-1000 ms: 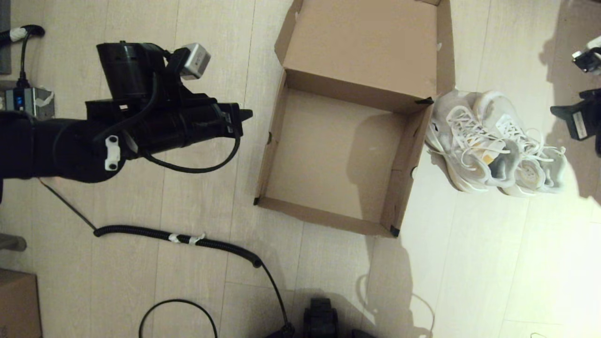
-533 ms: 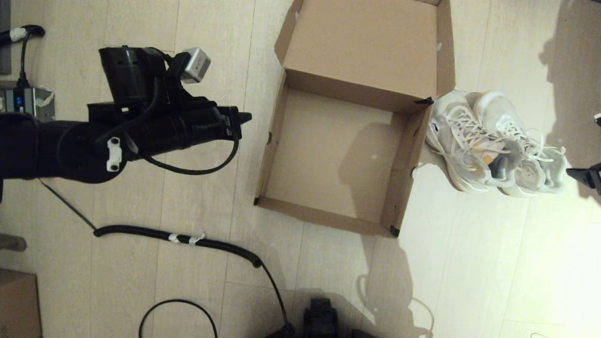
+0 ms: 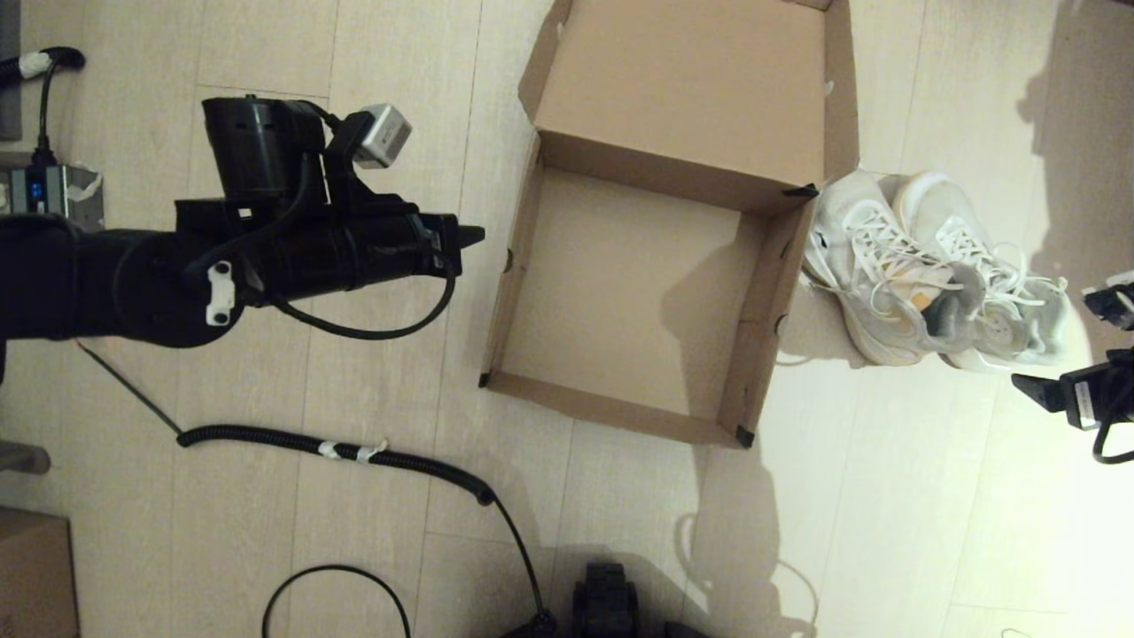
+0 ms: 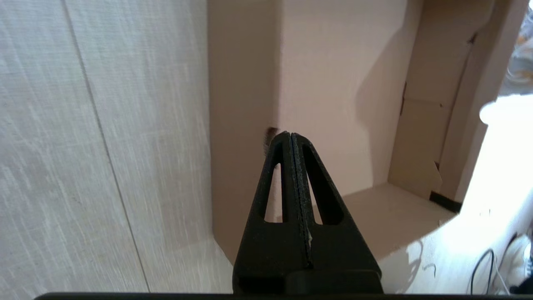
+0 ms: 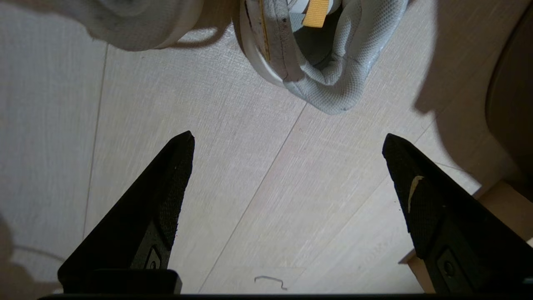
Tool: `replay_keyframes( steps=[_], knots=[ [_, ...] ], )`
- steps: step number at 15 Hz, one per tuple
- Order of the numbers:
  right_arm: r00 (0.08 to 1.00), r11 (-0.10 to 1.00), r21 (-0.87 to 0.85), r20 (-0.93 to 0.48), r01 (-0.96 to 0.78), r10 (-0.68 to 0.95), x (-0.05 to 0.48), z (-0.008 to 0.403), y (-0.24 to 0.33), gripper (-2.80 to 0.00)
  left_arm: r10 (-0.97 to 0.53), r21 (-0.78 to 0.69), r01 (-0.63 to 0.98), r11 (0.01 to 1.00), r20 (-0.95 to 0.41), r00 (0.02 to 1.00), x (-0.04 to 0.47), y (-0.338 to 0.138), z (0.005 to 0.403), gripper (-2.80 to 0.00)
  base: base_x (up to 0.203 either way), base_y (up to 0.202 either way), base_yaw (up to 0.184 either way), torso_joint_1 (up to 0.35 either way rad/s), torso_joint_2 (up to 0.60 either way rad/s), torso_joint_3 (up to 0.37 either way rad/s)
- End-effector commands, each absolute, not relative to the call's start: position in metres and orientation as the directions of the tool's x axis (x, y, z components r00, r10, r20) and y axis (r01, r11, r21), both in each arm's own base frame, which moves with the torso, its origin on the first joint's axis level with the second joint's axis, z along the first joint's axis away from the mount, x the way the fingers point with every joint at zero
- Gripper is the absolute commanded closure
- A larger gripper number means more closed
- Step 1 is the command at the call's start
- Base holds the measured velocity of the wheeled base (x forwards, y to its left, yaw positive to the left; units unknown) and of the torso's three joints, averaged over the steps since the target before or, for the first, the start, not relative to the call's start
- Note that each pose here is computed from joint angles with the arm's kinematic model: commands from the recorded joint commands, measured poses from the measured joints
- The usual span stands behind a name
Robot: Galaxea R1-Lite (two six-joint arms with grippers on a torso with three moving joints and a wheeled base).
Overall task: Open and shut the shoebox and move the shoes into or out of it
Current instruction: Put the shoes into the shoe box
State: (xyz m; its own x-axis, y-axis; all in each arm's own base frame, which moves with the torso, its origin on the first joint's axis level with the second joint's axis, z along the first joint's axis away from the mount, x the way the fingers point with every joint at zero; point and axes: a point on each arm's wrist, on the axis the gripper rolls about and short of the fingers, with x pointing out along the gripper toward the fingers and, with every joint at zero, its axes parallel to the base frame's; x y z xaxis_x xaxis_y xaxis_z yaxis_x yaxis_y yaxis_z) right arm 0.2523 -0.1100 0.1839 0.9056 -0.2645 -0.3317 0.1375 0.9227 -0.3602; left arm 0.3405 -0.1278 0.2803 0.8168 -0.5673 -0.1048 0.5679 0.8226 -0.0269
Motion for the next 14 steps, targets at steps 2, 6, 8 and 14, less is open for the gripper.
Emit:
replay_keyframes(
  steps=[2, 6, 8, 14],
  knots=[
    [0.911, 0.925, -0.355, -0.324, 0.134, -0.256, 0.280, 0.149, -0.121, -2.80, -0.570, -0.007, 0.573, 0.820, -0.118, 0.813, 0.340, -0.128, 0.279, 0.00, 0.000, 0.000, 0.000, 0.000, 0.00, 0.000],
    [0.954, 0.941, -0.320, -0.235, 0.107, -0.188, 0.295, 0.153, -0.122, -2.80, -0.569, -0.003, 0.572, 0.820, -0.108, 0.815, 0.337, -0.126, 0.283, 0.00, 0.000, 0.000, 0.000, 0.000, 0.00, 0.000],
    [0.964, 0.945, -0.308, -0.204, 0.104, -0.173, 0.300, 0.162, -0.118, -2.80, -0.569, -0.005, 0.572, 0.820, -0.106, 0.816, 0.334, -0.125, 0.283, 0.00, 0.000, 0.000, 0.000, 0.000, 0.00, 0.000],
    [0.979, 0.955, -0.284, -0.151, 0.088, -0.135, 0.317, 0.183, -0.108, -2.80, -0.567, -0.017, 0.570, 0.822, -0.129, 0.814, 0.316, -0.118, 0.279, 0.00, 0.000, 0.000, 0.000, 0.000, 0.00, 0.000]
  ],
)
